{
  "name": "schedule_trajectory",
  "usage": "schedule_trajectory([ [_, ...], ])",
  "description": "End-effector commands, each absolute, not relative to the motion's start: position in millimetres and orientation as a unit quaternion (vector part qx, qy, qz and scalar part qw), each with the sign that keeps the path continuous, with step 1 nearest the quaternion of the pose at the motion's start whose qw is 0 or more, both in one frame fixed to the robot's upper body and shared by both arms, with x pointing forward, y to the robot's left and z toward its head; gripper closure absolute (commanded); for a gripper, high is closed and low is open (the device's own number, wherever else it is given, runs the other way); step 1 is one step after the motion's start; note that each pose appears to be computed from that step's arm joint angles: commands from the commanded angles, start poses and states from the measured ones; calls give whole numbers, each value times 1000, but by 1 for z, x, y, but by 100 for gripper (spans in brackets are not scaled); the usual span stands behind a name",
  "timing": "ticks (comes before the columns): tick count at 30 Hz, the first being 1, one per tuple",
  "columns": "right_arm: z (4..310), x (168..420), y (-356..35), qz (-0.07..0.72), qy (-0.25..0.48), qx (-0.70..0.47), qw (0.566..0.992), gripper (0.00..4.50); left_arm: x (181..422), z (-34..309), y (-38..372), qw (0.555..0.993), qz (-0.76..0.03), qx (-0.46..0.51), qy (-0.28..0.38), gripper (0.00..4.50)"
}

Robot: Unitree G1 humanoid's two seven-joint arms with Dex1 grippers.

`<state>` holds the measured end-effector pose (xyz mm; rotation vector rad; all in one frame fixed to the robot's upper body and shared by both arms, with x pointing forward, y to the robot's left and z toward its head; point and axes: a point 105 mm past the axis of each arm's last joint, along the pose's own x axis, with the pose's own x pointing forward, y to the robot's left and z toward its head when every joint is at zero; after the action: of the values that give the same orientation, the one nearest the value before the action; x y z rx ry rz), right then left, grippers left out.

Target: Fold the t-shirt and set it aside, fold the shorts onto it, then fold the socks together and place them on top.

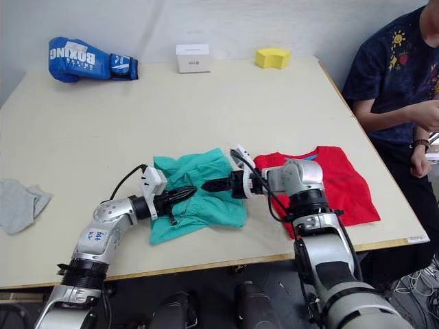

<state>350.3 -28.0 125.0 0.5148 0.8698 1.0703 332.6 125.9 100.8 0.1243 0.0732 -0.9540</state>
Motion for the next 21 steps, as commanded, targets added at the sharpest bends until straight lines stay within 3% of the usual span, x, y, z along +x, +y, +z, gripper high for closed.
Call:
schedule_trajectory([
  [1,143,347,-28,511,378,217,741,261,329,102,126,882,-465,70,26,450],
  [6,159,338,-46,516,366,195,749,437,325,135,115,877,-480,8,-28,450],
  [8,173,329,-60,527,356,179,750,444,313,142,109,859,-512,2,-28,450],
  [11,198,311,-90,553,323,145,755,450,298,151,105,841,-540,8,-27,397],
  [14,231,289,-136,565,286,97,767,450,285,168,106,831,-555,0,-43,302],
  [21,269,274,-222,524,255,3,813,450,256,172,115,800,-599,-3,-11,95],
])
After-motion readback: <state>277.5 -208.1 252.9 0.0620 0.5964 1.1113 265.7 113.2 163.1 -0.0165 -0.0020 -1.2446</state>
